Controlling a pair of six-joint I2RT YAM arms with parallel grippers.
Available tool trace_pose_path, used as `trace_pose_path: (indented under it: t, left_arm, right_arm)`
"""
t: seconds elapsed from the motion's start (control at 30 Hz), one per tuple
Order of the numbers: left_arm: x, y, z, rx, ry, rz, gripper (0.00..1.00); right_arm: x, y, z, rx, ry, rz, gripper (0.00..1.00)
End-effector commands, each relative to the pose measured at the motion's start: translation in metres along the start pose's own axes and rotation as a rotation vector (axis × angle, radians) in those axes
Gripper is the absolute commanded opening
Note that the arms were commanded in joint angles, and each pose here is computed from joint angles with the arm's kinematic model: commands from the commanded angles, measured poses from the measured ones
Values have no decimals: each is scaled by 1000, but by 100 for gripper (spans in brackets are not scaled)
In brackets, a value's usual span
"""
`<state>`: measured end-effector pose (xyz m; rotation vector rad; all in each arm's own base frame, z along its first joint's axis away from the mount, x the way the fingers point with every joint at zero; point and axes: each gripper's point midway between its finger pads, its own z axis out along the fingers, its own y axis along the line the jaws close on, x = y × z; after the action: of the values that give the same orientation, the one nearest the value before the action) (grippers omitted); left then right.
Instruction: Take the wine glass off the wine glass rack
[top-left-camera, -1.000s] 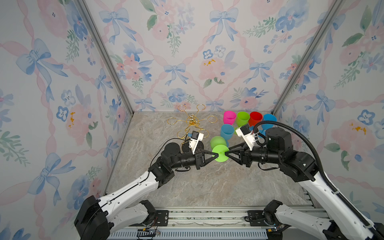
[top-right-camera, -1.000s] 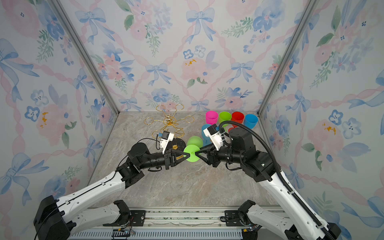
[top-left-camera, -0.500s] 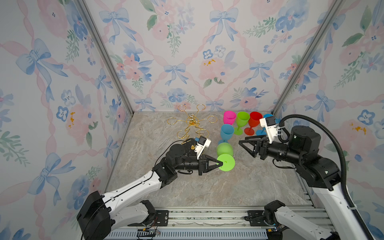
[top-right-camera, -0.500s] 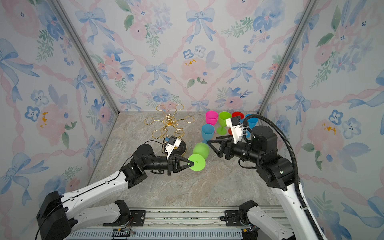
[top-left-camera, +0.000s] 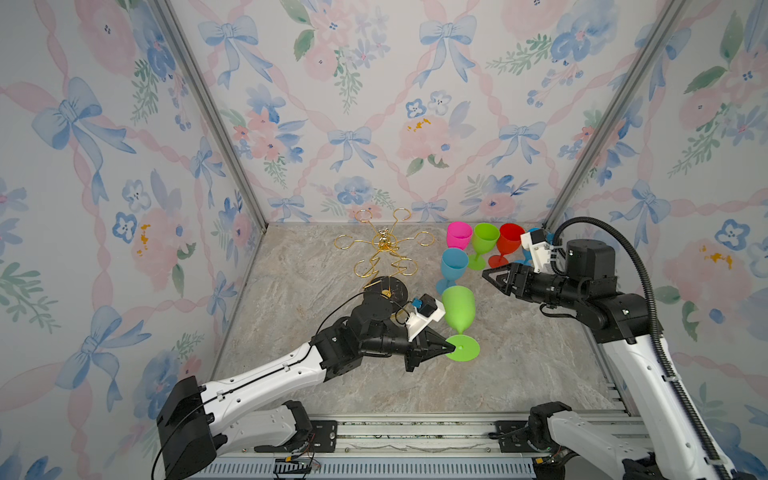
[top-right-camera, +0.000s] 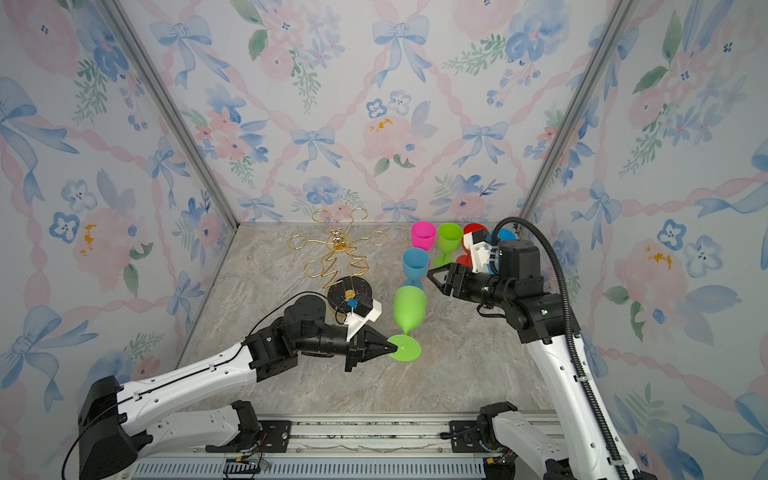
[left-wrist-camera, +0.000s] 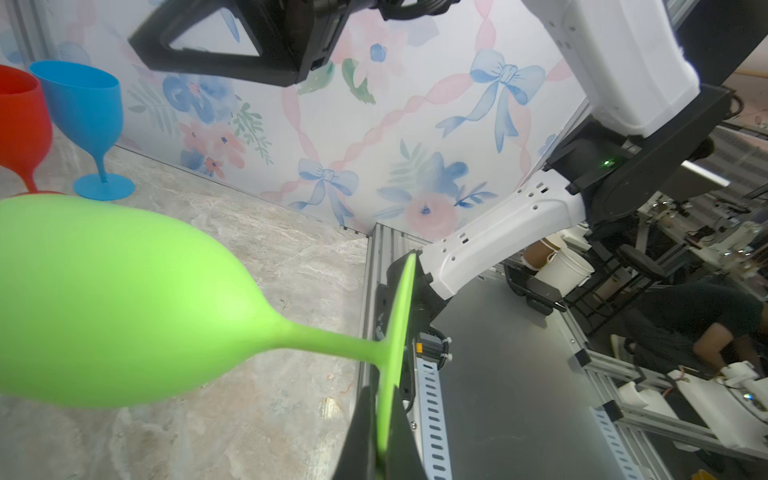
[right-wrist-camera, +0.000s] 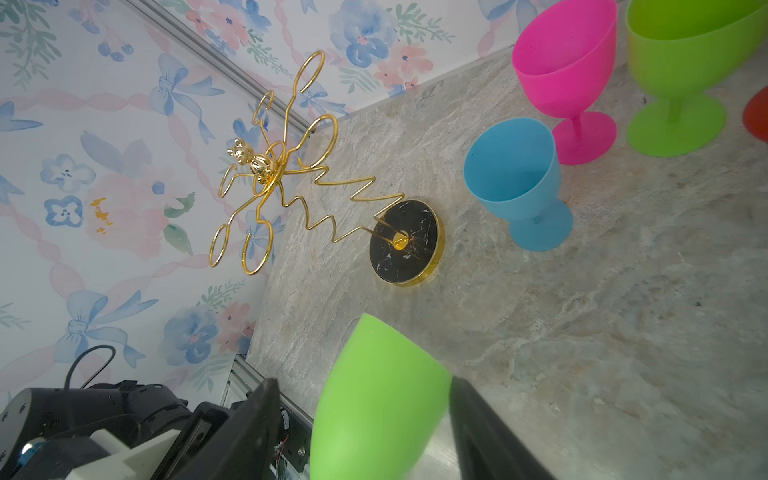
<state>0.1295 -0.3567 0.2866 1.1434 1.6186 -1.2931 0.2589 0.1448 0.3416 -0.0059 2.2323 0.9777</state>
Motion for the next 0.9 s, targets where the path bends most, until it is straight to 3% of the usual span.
trace_pose_path:
  t: [0.0, 0.47, 0.73, 0.87]
  left_arm:
    - [-2, 25, -9, -186, -5, 158, 0]
    - [5, 4, -8, -345, 35, 575, 0]
    - [43, 25, 10, -561, 265, 883, 0]
    - [53, 37, 7, -619, 335, 944, 0]
  right_arm:
    - [6, -7, 0, 32, 31, 38, 67]
    - [0, -10, 6, 68, 92, 31, 68]
    - [7, -8, 6, 75, 155, 26, 68]
    - [14, -7, 5, 80, 191, 10, 68]
